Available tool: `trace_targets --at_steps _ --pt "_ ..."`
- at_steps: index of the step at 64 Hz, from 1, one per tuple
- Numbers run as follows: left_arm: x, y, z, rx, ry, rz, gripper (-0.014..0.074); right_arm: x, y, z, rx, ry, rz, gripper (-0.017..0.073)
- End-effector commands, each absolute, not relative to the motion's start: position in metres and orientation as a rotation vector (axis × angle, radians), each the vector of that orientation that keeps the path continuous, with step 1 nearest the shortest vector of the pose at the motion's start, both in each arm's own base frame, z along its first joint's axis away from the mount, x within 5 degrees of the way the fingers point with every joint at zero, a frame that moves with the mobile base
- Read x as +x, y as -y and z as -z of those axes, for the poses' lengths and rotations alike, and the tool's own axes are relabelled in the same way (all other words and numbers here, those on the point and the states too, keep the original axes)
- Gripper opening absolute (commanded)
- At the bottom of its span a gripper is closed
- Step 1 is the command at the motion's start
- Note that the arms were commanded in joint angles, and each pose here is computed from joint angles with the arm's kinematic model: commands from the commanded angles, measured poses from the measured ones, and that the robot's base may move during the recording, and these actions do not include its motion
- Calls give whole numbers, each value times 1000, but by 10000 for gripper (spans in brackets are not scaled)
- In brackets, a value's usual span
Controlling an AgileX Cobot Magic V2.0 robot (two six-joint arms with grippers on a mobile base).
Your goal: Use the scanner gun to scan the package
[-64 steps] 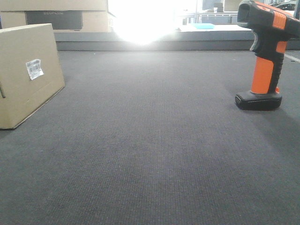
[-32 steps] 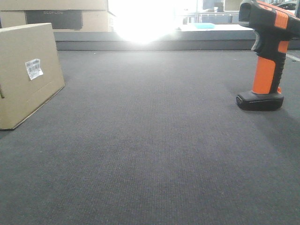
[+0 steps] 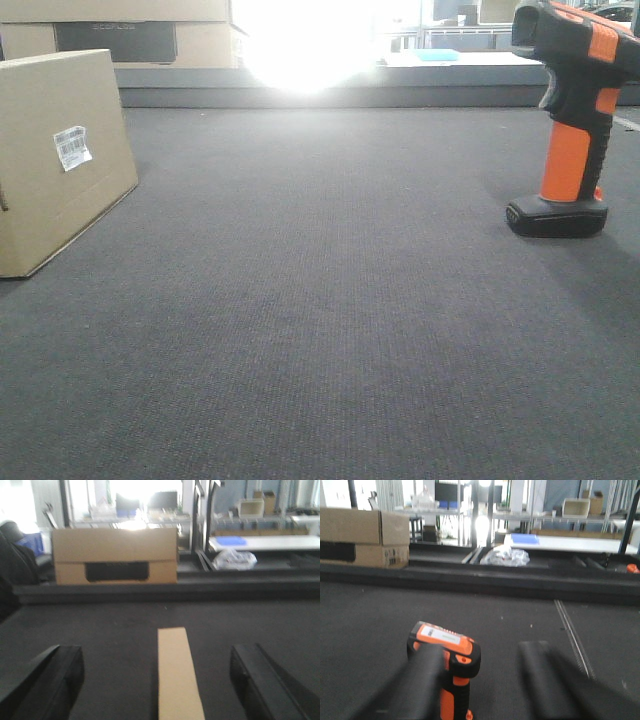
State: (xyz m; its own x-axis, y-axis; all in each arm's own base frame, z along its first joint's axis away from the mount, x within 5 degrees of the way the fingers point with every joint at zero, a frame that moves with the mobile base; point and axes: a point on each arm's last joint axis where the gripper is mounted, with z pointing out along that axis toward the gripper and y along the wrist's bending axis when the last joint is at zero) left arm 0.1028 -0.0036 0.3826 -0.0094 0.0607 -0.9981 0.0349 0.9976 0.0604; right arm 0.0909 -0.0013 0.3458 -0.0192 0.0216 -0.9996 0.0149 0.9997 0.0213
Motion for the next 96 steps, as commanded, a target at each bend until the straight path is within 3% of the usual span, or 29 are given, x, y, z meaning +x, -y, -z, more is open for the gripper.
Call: trace_targets --at_steps 1,5,30,39,60,84,96 --pt "118 8 -385 97 -1645 17 559 98 2 -347 23 -1595 3 487" --pt "128 11 -387 100 -1720 42 577 100 2 -346 23 -1599 3 578" --pt "234 22 -423 130 -2295 55 582 100 2 -349 25 -1575 5 568" --pt "279 26 -421 138 -2402 50 582 100 2 -349 25 -1575 5 568" --pt "360 28 -370 131 -2557 34 582 100 1 -344 28 -1622 -8 568" --pt "391 18 -320 101 -2685 5 582 99 1 -344 28 -1625 -8 568" --pt "394 18 -312 103 -2717 5 580 100 1 -343 28 -1627 -8 568"
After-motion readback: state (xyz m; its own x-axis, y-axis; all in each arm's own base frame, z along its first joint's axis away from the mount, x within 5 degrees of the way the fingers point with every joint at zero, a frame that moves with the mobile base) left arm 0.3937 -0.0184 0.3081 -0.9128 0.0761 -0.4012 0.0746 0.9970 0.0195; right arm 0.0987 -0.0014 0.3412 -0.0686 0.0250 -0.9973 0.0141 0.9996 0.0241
